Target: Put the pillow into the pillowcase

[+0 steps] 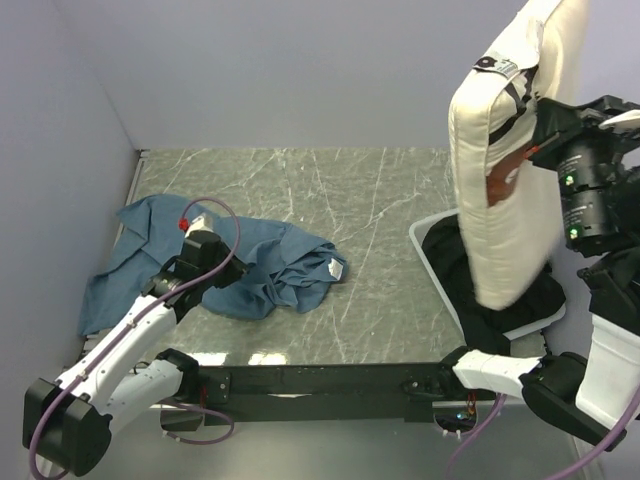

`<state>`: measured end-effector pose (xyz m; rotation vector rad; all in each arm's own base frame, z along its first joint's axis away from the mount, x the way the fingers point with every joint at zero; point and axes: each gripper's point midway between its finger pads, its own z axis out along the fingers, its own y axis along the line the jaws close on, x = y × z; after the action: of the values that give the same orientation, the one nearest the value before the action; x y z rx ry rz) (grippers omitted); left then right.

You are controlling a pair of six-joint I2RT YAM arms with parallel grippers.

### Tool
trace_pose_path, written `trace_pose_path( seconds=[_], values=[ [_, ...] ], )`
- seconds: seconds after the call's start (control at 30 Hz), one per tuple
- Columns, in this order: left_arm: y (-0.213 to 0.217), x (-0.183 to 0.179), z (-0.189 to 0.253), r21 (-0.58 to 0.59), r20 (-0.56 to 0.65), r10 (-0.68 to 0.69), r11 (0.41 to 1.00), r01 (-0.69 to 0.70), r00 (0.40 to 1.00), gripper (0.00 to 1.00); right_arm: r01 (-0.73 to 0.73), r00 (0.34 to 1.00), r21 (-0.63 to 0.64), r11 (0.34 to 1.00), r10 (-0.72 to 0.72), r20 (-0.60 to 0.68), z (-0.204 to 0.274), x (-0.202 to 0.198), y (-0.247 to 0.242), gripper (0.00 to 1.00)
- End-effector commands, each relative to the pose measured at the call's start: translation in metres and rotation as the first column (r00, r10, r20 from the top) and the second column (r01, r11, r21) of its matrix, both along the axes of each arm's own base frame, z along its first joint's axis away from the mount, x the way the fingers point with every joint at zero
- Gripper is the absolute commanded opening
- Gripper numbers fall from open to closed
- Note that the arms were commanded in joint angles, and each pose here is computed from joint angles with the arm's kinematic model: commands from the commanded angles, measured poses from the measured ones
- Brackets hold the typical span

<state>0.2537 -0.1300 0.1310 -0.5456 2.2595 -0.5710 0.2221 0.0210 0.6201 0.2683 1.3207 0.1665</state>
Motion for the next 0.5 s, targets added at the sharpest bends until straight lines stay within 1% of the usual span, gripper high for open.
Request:
trace_pose_path(
  seconds=[0.0,0.07,0.1,0.13,0.17,0.2,0.27,0.3,0.33,0.37,0.4,0.43,0.47],
  values=[
    [-0.009,0.005,0.026,-0.017,0.063,-0.046,0.999,0.048,0.997,0.11,-0.019,0.972,0.002,1.000,0.018,0.232,0.068,-0.020,-0.007,0.00],
    [-0.009,0.004,0.028,-0.022,0.066,-0.050,0.998,0.051,0.997,0.11,-0.076,0.982,-0.077,0.994,0.088,0.168,0.052,0.004,0.020,0.00],
    [-0.009,0.003,0.028,-0.023,0.067,-0.055,0.998,0.057,0.996,0.11,-0.106,0.989,-0.129,0.986,0.118,0.086,0.025,0.026,0.039,0.00],
    [-0.009,0.002,0.030,-0.025,0.072,-0.055,0.998,0.057,0.996,0.11,-0.174,0.982,-0.163,0.971,0.184,0.046,0.008,0.034,0.056,0.00],
    [-0.008,0.001,0.029,-0.021,0.070,-0.057,0.998,0.059,0.996,0.11,-0.219,0.975,-0.169,0.961,0.222,0.000,-0.012,0.044,0.070,0.00],
    [-0.008,0.000,0.029,-0.019,0.072,-0.059,0.998,0.060,0.996,0.11,-0.269,0.961,-0.204,0.941,0.248,-0.121,-0.068,0.071,0.094,0.00],
    [-0.006,-0.002,0.030,-0.014,0.073,-0.059,0.998,0.061,0.996,0.11,-0.362,0.921,-0.159,0.918,0.326,-0.214,-0.122,0.079,0.118,0.00],
    [-0.005,-0.003,0.028,-0.009,0.069,-0.060,0.998,0.060,0.996,0.11,-0.394,0.886,-0.151,0.907,0.331,-0.324,-0.185,0.094,0.132,0.00],
    [-0.004,-0.003,0.027,-0.006,0.068,-0.057,0.998,0.057,0.996,0.12,-0.413,0.866,-0.124,0.902,0.347,-0.360,-0.213,0.095,0.138,0.00],
    [-0.004,-0.003,0.027,-0.003,0.068,-0.057,0.998,0.057,0.996,0.12,-0.438,0.834,-0.060,0.897,0.381,-0.398,-0.243,0.095,0.148,0.00],
    [-0.003,-0.003,0.024,-0.001,0.064,-0.056,0.998,0.056,0.996,0.12,-0.459,0.791,-0.028,0.888,0.394,-0.468,-0.296,0.098,0.157,0.00],
    [-0.004,-0.004,0.023,-0.002,0.060,-0.059,0.998,0.059,0.996,0.12,-0.481,0.763,0.008,0.877,0.423,-0.488,-0.315,0.095,0.164,0.00],
    [-0.005,-0.004,0.023,-0.003,0.058,-0.062,0.998,0.062,0.996,0.12,-0.524,0.692,0.092,0.847,0.486,-0.533,-0.351,0.085,0.177,0.00]
  ],
)
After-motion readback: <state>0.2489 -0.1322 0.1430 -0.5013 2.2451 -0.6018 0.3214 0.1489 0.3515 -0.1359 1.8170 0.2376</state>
